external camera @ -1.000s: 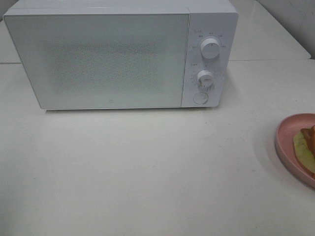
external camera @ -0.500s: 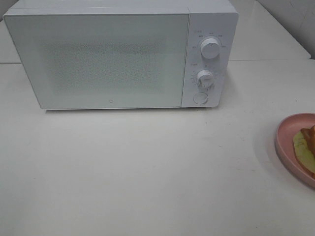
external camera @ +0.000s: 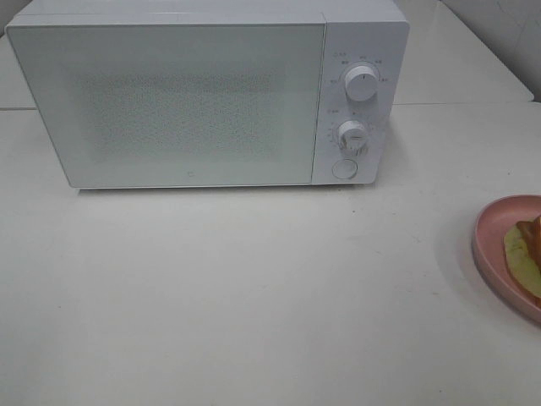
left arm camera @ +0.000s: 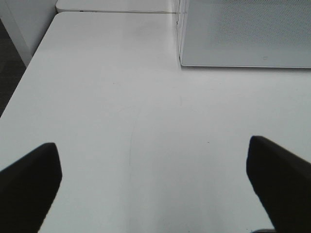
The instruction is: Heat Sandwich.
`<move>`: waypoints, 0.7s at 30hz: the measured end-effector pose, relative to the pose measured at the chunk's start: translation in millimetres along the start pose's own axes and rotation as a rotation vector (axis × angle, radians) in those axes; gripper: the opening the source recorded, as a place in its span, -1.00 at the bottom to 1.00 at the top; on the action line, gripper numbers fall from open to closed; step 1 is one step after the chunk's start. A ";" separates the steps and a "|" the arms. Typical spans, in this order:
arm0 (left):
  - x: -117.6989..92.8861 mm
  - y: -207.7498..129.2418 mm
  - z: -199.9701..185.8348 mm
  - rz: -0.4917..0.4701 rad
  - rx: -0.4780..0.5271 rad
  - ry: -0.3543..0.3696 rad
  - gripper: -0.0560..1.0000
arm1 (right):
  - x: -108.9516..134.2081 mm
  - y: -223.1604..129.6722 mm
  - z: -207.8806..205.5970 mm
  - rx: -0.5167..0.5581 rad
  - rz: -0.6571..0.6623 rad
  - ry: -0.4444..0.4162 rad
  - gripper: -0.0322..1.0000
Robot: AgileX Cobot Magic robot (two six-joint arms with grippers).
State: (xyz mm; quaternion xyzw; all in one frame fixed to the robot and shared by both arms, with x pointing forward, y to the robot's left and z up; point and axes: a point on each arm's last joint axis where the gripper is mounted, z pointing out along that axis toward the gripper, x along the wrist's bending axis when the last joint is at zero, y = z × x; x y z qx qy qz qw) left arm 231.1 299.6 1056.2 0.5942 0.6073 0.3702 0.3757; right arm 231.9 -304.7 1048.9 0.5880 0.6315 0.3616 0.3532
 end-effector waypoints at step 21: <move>0.0 0.0 0.0 0.000 0.000 0.000 0.96 | 0.0 0.0 0.0 0.000 0.000 0.000 0.51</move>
